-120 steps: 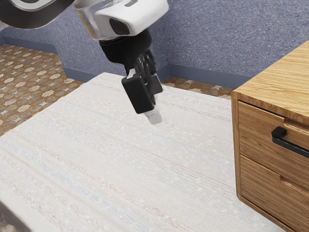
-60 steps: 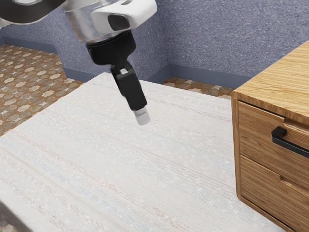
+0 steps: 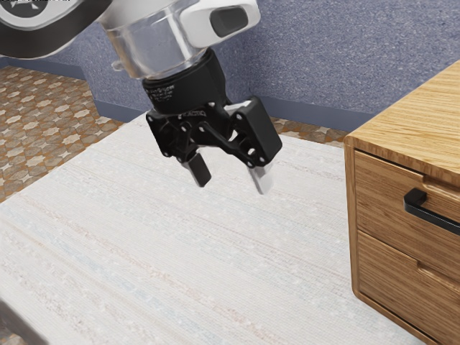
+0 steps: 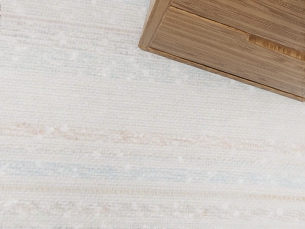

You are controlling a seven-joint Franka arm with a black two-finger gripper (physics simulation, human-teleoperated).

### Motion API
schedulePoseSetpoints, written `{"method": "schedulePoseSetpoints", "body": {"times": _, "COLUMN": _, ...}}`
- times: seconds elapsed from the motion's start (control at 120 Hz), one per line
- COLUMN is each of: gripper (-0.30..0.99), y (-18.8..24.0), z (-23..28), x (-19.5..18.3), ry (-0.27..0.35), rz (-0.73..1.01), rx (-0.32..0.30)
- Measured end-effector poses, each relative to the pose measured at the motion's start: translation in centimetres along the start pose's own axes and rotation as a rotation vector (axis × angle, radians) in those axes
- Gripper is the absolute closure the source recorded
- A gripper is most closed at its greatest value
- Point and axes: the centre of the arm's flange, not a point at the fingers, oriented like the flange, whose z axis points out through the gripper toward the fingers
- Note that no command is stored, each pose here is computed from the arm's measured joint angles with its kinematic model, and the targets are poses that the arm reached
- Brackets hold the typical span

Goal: Pull the drawer handle with one arm to open the drawer

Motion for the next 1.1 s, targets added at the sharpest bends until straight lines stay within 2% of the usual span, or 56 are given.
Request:
{"method": "schedulePoseSetpoints", "body": {"times": 0.475, "gripper": 0.00, "y": 10.2, "z": 1.1, "x": -6.2, "ry": -0.065, "rz": -0.128, "rx": -0.096}}
{"method": "schedulePoseSetpoints", "body": {"times": 0.717, "gripper": 0.00, "y": 12.1, "z": 3.7, "x": -3.2, "ry": -0.096, "rz": -0.231, "rx": -0.181}}
{"method": "schedulePoseSetpoints", "body": {"times": 0.933, "gripper": 0.00, "y": 12.0, "z": 3.3, "x": -1.2, "ry": -0.056, "rz": -0.317, "rx": -0.248}}
{"method": "schedulePoseSetpoints", "body": {"times": 1.1, "gripper": 0.00, "y": 11.7, "z": 2.9, "x": -0.5, "ry": -0.029, "rz": -0.366, "rx": -0.273}}
